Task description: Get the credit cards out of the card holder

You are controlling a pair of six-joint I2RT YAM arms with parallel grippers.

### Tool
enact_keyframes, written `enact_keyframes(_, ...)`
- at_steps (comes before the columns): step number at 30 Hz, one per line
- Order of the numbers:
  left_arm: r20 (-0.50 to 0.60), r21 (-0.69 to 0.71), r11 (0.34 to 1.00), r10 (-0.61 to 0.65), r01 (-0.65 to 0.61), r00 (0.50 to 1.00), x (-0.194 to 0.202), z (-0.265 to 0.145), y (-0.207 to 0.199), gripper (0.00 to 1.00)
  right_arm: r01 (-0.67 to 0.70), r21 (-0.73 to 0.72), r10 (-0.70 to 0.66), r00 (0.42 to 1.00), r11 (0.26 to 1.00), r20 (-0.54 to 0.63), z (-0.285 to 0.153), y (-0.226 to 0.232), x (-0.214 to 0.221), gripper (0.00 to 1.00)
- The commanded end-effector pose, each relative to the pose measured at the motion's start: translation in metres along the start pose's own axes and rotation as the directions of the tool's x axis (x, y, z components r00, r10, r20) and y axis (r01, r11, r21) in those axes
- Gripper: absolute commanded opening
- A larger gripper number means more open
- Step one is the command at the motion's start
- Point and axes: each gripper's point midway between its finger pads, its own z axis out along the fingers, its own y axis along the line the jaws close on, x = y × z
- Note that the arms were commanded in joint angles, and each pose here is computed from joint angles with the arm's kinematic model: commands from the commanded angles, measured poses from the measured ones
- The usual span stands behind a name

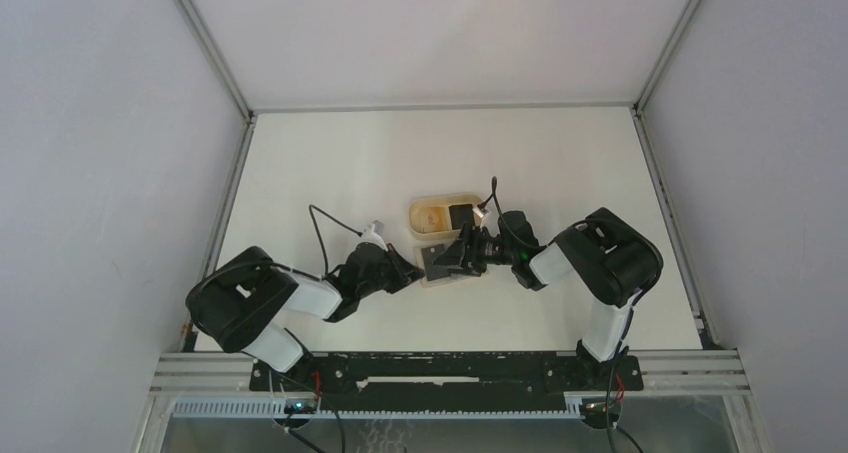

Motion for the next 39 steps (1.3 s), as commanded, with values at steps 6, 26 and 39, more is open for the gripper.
enact_keyframes(6, -0.136, -0.201, 0.978, 0.025, -0.052, 0.990, 0.034, -0.008, 0.057, 0.00, 0.077, -0.068, -0.074, 0.996, 0.995, 0.047, 0.007, 0.029, -0.016, 0.69)
enact_keyframes(26, -0.138, -0.209, 0.976, 0.029, -0.058, 0.990, 0.035, -0.011, 0.060, 0.00, 0.059, -0.067, -0.059, 0.998, 0.996, 0.008, 0.008, 0.021, -0.016, 0.61)
enact_keyframes(39, -0.138, -0.222, 0.973, 0.026, -0.057, 0.990, 0.035, -0.012, 0.064, 0.00, 0.050, -0.027, -0.049, 0.998, 0.998, 0.031, -0.008, 0.001, -0.021, 0.59)
